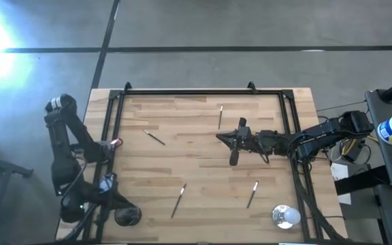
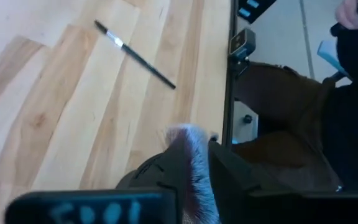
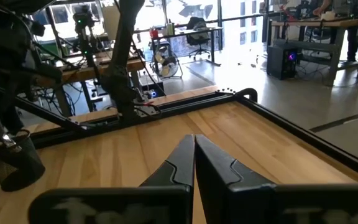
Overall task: Pick & Place Makeup Brushes
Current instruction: Put the black highlighter brush into the makeup holder
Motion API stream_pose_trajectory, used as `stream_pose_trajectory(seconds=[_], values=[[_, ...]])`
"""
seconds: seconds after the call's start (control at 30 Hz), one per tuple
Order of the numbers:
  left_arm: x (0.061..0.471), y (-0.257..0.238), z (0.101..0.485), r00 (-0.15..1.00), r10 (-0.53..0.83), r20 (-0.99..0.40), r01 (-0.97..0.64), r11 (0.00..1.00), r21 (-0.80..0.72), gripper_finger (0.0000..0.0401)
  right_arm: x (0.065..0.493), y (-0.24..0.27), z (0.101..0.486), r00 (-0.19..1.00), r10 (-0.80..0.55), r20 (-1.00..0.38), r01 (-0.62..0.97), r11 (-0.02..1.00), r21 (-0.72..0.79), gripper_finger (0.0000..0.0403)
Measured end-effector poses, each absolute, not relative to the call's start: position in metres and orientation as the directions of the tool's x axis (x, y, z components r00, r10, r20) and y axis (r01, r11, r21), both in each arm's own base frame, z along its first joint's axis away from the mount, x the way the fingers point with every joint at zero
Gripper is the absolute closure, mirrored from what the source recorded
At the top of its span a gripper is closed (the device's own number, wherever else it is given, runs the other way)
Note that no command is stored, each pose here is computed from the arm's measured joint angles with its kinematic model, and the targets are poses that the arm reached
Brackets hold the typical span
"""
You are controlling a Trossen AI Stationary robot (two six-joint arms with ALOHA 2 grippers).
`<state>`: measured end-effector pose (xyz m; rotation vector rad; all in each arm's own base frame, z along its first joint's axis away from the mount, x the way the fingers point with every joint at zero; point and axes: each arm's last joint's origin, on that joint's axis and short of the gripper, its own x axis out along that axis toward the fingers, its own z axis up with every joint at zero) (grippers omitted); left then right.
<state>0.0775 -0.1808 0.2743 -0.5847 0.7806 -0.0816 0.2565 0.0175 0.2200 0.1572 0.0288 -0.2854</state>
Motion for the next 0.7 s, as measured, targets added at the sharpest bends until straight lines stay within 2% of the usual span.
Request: stream_pose_trajectory(seconds=[0.13, 0.3, 0.5, 0.7], values=[[0.089, -0.184, 0.282, 0.702, -0.287, -0.651, -0.182, 0.812, -0.554, 0.0351, 0.257, 0.017, 0.220, 0.959, -0.278, -0.051, 0.283, 0.947, 0.150, 0.0394], [0.101, -0.201, 0.290, 0.648, -0.284, -0.707, -0.202, 0.831, -0.519, 0.0314, 0.257, 0.017, 0.220, 0.959, -0.278, -0.051, 0.283, 0.947, 0.150, 0.0394], [0.109, -0.228, 0.292, 0.470, -0.164, -0.867, -0.251, 0.917, -0.309, 0.0252, 0.257, 0.018, 0.220, 0.960, -0.277, -0.051, 0.282, 0.948, 0.150, 0.0394], [0.120, -0.255, 0.294, 0.379, -0.012, -0.925, -0.207, 0.974, -0.097, 0.0212, 0.256, 0.018, 0.220, 0.960, -0.276, -0.050, 0.280, 0.948, 0.150, 0.0394]])
